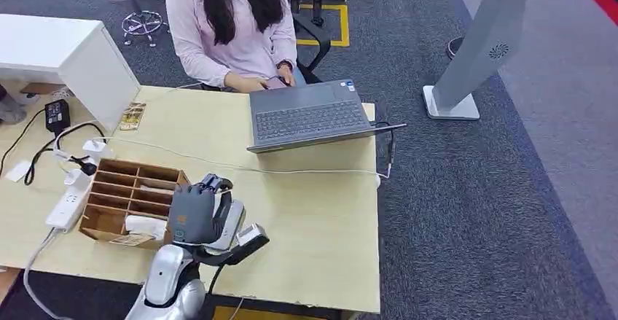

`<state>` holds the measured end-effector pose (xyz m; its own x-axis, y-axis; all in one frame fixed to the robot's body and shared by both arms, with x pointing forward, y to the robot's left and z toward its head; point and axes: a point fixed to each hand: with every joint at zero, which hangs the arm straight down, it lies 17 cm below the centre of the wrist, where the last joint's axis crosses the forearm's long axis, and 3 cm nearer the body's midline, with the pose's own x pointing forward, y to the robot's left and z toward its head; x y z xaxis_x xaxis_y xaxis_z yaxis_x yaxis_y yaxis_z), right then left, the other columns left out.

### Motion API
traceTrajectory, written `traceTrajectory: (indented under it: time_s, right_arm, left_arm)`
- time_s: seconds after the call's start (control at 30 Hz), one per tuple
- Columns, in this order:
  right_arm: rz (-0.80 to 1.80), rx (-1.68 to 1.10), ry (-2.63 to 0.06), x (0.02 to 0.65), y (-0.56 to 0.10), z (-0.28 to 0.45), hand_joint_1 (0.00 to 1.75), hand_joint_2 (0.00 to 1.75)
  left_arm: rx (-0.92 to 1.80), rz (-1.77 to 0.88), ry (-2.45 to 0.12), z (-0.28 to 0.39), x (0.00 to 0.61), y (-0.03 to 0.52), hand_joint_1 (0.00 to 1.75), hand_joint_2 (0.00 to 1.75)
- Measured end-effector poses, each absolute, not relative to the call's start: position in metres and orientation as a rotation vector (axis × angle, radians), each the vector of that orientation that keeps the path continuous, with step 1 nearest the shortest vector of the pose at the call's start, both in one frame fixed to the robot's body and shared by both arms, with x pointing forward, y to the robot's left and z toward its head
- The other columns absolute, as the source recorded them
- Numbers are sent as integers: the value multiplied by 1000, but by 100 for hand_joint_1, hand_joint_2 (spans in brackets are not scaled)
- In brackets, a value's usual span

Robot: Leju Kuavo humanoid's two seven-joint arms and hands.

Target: Pass the card to the sensor for recognition and then transmit it.

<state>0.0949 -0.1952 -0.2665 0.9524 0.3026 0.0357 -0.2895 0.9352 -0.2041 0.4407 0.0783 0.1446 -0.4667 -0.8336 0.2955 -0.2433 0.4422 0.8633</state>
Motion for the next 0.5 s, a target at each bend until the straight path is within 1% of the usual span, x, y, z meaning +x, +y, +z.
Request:
traceTrajectory:
  time_s: [0.2, 0.5]
  right_arm:
    - [291, -198, -61, 93, -196, -267, 0, 0]
    - [277, -197, -57, 90, -198, -268, 0, 0]
  left_arm:
    - [896, -1020, -1911, 128, 434, 85, 175, 175]
    - [891, -1041, -1766, 86, 418, 101, 175, 175]
